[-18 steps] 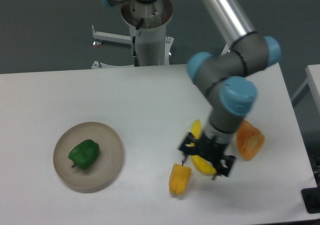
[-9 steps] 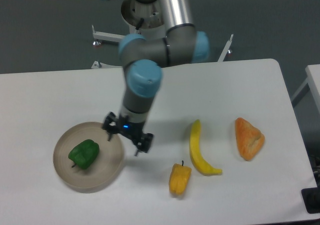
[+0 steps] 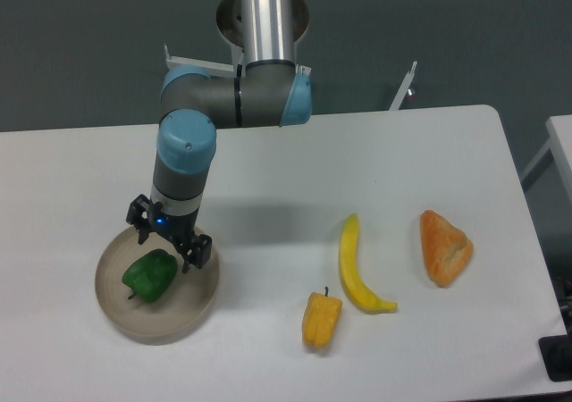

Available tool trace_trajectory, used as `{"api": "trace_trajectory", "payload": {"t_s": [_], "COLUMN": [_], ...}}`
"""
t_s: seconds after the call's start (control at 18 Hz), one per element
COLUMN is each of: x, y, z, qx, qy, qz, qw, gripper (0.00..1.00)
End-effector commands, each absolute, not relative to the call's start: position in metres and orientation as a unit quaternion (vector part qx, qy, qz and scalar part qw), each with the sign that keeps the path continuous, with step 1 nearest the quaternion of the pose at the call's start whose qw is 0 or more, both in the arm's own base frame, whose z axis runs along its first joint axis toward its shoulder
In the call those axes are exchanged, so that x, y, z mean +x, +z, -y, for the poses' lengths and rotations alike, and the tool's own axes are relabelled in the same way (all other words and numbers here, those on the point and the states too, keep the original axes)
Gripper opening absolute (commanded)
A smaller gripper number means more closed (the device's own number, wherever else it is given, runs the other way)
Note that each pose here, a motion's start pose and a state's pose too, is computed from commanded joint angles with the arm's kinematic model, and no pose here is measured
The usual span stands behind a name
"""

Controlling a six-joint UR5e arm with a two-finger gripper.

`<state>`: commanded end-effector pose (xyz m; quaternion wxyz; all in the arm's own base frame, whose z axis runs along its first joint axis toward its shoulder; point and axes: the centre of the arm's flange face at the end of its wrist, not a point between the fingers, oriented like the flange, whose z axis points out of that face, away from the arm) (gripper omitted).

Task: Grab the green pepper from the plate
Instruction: 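Lower the open gripper around the green pepper, then close the gripper on the green pepper and lift it off the plate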

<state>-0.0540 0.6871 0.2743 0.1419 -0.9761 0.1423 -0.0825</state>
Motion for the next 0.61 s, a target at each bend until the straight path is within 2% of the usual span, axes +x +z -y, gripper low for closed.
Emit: {"api": "trace_trajectory", "payload": {"t_s": [0.56, 0.61], "x": [-0.040, -0.040], "y": [0.253, 0.256], "z": [-0.703, -0.704], "qx": [-0.976, -0.975], "qy": [-0.079, -0.078], "qz": [-0.159, -0.160], "qw": [0.129, 0.132], "gripper": [1.00, 0.92]}}
